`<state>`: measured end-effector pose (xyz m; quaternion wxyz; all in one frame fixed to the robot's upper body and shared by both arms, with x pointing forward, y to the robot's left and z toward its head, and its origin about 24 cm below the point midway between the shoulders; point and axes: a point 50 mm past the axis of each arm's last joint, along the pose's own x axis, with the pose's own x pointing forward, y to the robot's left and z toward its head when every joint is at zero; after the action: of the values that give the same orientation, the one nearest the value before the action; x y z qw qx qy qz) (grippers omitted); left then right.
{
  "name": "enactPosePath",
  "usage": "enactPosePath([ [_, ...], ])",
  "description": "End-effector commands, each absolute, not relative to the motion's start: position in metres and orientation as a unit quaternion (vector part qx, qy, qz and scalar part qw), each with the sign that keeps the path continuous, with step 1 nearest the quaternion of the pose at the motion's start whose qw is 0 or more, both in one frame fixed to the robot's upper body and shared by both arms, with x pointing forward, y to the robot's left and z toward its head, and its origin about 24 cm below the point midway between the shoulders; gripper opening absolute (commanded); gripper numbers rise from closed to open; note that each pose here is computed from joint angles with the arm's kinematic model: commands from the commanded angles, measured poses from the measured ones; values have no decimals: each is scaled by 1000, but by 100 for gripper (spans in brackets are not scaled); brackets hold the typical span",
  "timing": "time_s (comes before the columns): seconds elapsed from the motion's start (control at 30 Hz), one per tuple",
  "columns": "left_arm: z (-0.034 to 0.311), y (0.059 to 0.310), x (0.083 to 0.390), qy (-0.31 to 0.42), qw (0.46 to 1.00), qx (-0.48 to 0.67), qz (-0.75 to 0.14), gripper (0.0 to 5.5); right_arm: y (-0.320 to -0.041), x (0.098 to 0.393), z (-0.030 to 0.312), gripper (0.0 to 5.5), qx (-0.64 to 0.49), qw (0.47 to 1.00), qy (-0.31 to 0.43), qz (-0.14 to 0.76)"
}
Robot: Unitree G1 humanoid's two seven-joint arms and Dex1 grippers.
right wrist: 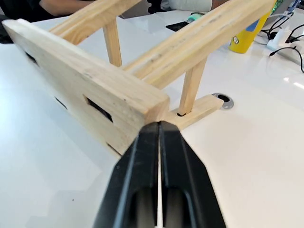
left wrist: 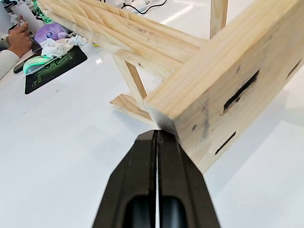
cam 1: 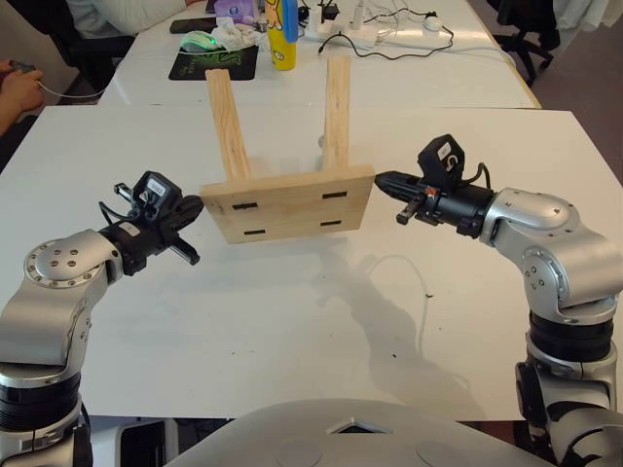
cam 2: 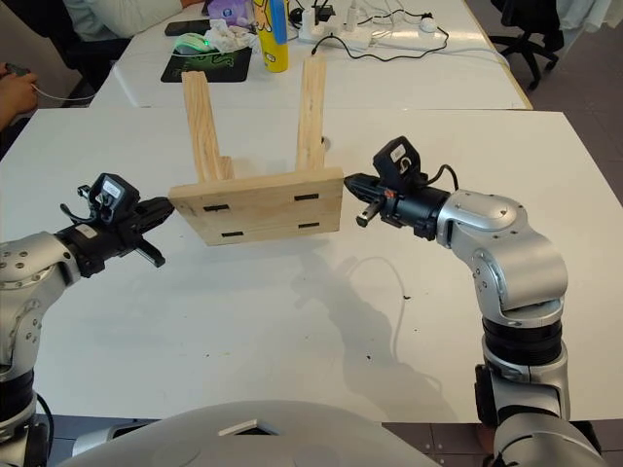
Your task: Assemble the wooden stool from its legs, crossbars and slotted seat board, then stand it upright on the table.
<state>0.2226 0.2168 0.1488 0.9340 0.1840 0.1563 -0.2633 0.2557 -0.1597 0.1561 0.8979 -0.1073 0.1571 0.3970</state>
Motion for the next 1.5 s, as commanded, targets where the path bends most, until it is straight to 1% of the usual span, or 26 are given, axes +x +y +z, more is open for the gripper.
enactPosePath([
  [0.03, 157, 194, 220, 114, 916, 172, -345, 1, -145, 248, 146, 0, -95, 865, 155, 468],
  [0.13, 155, 198, 220, 119, 917, 176, -338, 1, -152, 249, 138, 0, -103, 868, 168, 457],
  [0.23, 150, 210, 225, 134, 923, 185, -311, 1, -158, 252, 137, 0, -112, 871, 168, 448],
  [0.37, 133, 236, 233, 174, 931, 202, -251, 1, -163, 255, 134, 0, -130, 872, 172, 439],
  [0.5, 113, 246, 231, 204, 926, 218, -233, 1, -165, 258, 125, 0, -140, 872, 185, 431],
  [0.7, 91, 246, 226, 228, 919, 218, -235, 1, -176, 262, 91, 0, -168, 875, 230, 392],
  [0.83, 75, 241, 229, 236, 920, 209, -233, 1, -166, 264, 69, 0, -169, 872, 242, 391],
  [0.93, 61, 232, 234, 243, 917, 204, -242, 1, -158, 266, 59, 0, -170, 873, 243, 387],
  [1.07, 53, 223, 232, 245, 915, 200, -251, 1, -150, 274, 53, 0, -170, 876, 238, 383],
  [1.13, 51, 221, 232, 245, 914, 200, -253, 1, -146, 273, 51, 0, -169, 874, 237, 389],
  [1.33, 46, 221, 234, 248, 913, 203, -252, 1, -139, 270, 48, 0, -168, 869, 238, 400],
  [1.5, 40, 224, 234, 255, 910, 213, -248, 1, -138, 269, 48, 0, -172, 868, 238, 401],
])
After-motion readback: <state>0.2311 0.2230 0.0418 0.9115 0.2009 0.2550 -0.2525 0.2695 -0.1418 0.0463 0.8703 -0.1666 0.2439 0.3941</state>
